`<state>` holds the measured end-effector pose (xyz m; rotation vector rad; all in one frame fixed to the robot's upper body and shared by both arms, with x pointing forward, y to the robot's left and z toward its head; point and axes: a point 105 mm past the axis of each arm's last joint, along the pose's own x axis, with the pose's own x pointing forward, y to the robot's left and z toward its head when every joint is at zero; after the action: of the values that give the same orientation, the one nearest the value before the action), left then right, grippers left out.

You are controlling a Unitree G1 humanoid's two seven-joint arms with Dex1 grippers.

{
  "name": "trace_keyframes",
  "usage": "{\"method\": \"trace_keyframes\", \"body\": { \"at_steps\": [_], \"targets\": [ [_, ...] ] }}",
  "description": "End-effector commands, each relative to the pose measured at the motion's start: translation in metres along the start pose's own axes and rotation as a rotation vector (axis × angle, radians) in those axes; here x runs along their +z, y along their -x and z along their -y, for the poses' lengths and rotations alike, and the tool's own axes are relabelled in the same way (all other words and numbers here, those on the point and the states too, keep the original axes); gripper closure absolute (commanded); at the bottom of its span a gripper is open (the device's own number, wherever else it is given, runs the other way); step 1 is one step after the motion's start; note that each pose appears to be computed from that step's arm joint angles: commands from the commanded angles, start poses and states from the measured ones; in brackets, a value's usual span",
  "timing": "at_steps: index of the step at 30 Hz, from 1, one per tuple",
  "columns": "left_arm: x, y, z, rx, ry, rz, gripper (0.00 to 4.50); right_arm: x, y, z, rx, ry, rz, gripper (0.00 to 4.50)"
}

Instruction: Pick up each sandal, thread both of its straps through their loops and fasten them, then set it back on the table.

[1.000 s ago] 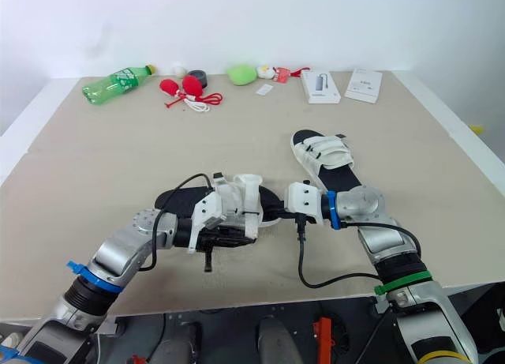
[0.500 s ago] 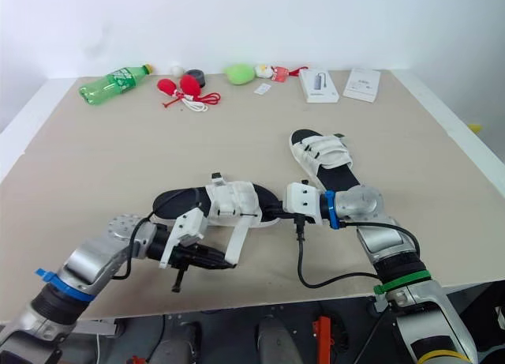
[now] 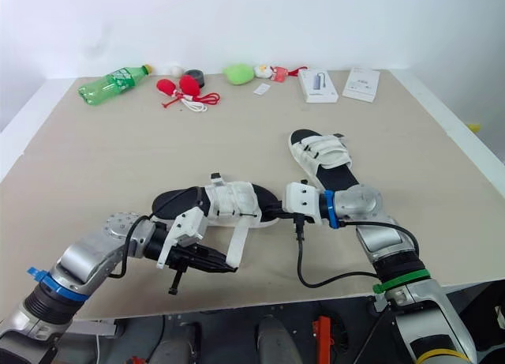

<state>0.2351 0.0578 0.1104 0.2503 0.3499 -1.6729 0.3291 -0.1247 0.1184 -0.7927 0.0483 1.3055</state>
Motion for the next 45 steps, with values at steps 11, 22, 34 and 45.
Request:
{"method": "trace_keyframes", "body": {
  "at_steps": [11, 22, 34, 45],
  "targets": [
    [0.039, 0.051, -0.032, 0.138, -1.094, -0.145, 0.61, -0.026, -0.001, -0.018, 0.065, -0.062, -0.090, 4.50],
    [0.045, 0.003, -0.024, 0.041, -1.467, 0.000, 0.61, -0.025, -0.003, -0.017, 0.065, -0.053, -0.087, 4.50],
    [0.047, -0.023, -0.029, -0.010, -1.390, -0.008, 0.61, -0.026, 0.000, -0.014, 0.054, -0.054, -0.097, 4.50],
    [0.048, -0.004, -0.037, 0.035, -1.393, -0.025, 0.61, -0.028, 0.005, -0.015, 0.043, -0.062, -0.106, 4.50]
  ]
}}
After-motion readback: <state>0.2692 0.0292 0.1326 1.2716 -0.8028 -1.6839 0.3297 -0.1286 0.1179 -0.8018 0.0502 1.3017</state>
